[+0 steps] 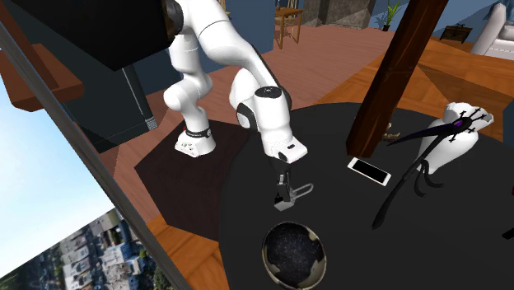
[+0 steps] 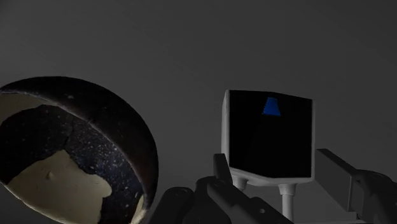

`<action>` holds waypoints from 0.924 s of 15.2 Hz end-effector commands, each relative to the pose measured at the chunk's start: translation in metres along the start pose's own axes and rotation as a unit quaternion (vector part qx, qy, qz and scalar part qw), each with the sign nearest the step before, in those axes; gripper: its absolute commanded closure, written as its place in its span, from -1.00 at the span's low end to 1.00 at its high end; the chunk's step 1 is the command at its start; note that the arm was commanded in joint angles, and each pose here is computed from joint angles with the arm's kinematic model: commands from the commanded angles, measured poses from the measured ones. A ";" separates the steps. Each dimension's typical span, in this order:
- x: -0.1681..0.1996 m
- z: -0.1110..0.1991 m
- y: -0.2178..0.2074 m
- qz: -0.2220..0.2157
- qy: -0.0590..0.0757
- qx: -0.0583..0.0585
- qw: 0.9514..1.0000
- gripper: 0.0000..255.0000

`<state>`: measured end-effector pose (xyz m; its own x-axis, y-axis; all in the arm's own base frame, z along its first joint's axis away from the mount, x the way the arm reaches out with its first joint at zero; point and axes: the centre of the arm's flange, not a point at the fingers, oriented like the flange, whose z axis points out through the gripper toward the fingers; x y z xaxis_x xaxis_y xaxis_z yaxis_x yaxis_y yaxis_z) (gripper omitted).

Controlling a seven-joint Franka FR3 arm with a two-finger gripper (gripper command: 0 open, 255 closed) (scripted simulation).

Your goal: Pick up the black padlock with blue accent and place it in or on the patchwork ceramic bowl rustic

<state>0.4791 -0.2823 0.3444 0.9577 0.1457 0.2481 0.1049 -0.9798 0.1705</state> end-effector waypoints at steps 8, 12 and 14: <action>0.011 -0.046 0.008 0.000 0.000 0.000 1.000 1.00; 0.017 -0.066 0.011 0.000 0.000 0.000 1.000 1.00; 0.019 -0.076 0.013 0.000 0.000 0.000 1.000 1.00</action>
<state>0.4780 -0.2828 0.4190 0.9577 0.1456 0.2481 0.1047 -0.9798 0.1706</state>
